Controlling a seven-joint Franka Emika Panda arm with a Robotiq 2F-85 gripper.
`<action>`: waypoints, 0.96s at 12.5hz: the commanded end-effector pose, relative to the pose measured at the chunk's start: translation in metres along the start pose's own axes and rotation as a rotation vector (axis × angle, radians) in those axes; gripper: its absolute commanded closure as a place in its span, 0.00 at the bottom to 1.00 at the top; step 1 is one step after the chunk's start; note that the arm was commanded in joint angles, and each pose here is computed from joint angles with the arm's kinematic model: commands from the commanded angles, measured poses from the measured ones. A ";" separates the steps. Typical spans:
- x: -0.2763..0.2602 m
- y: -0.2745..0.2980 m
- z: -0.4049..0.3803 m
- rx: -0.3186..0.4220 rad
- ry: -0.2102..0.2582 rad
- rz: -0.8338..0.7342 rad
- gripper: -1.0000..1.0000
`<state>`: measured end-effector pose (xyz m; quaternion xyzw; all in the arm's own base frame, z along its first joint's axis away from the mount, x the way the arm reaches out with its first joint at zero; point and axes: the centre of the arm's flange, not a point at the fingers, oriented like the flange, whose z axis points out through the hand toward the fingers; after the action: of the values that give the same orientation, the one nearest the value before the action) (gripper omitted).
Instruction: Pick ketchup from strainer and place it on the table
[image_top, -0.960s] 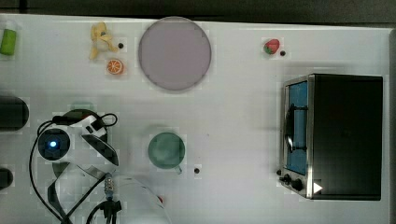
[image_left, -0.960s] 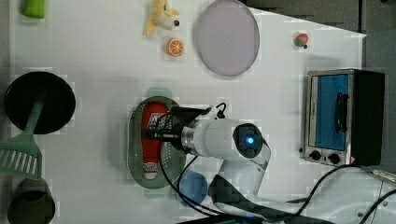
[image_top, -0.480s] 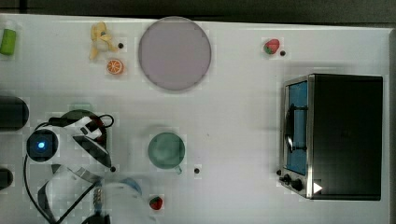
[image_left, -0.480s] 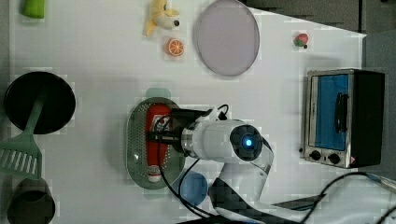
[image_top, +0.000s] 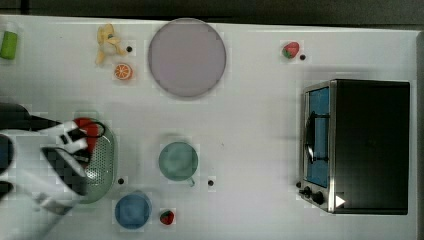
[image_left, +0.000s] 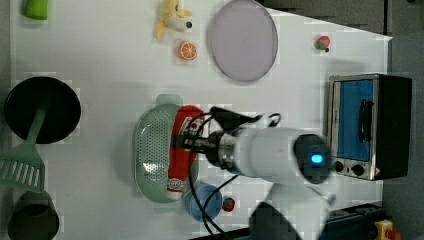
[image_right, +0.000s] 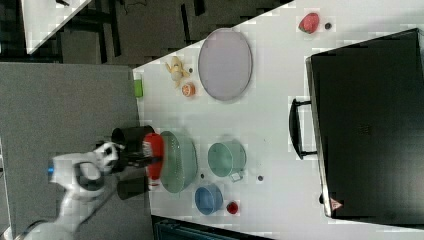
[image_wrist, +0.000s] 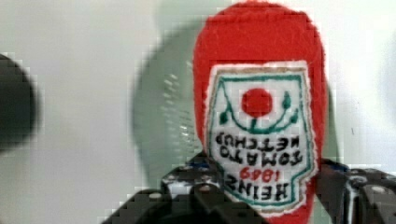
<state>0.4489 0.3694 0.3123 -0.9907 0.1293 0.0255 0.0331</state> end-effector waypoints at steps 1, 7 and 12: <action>0.045 0.011 -0.079 0.001 0.018 0.085 0.42; 0.162 0.119 -0.150 -0.055 -0.019 0.046 0.42; 0.236 0.254 -0.144 -0.085 0.000 -0.080 0.42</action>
<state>0.6152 0.0893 0.4226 -0.9895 0.1408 0.0292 -0.0125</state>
